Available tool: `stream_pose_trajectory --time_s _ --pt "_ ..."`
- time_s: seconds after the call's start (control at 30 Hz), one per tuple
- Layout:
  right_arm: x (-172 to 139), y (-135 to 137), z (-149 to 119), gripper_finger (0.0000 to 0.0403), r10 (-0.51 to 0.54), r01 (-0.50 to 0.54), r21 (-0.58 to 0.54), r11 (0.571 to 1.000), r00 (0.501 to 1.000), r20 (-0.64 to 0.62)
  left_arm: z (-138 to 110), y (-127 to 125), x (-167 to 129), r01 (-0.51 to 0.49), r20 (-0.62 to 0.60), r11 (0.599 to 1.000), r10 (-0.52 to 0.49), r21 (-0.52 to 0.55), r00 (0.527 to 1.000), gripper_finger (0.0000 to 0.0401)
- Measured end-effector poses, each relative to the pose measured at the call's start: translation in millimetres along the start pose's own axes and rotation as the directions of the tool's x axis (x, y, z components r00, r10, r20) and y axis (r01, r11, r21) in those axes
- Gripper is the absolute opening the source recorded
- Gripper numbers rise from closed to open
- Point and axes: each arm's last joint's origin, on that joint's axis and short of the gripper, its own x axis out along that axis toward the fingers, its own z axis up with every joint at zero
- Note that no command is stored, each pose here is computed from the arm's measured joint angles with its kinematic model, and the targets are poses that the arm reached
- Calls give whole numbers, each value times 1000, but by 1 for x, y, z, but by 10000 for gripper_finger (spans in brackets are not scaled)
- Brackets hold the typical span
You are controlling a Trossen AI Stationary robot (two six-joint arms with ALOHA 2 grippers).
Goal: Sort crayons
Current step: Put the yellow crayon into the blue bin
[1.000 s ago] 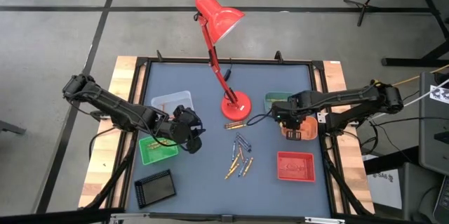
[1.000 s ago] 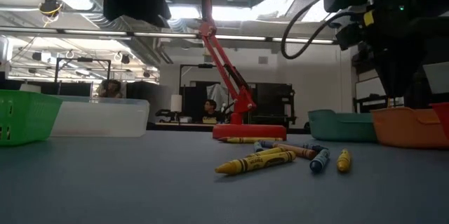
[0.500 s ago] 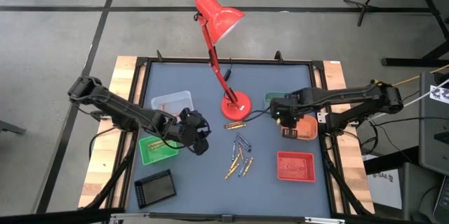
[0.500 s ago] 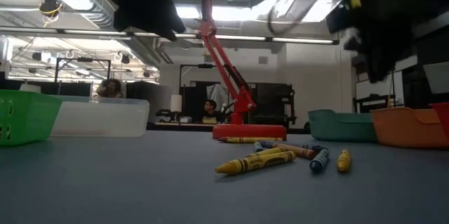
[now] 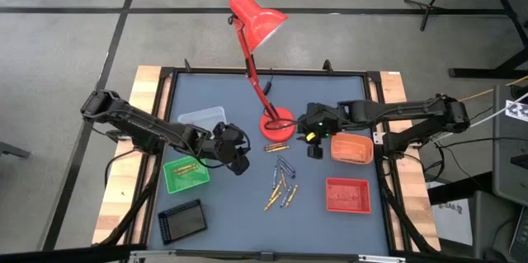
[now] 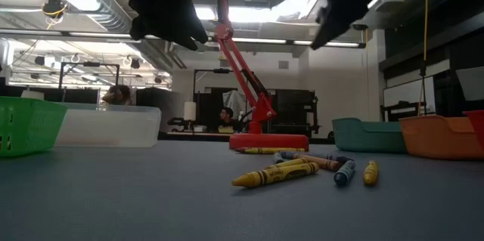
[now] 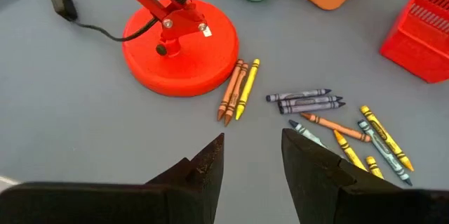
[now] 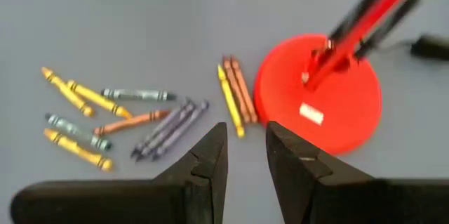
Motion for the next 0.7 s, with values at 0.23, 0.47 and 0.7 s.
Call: stream_pose_trajectory --time_s 0.23,0.47,0.7 --pt "44 1 5 97 26 -27 -24 999 999 -21 5 -4 0 39 45 998 -41 40 998 127" --pt "90 1 -9 97 24 -30 -28 999 985 -171 6 -5 0 47 52 998 -49 35 997 127" --pt "123 2 -21 97 23 -49 -92 995 965 -261 5 -5 0 47 46 998 -48 39 998 127"
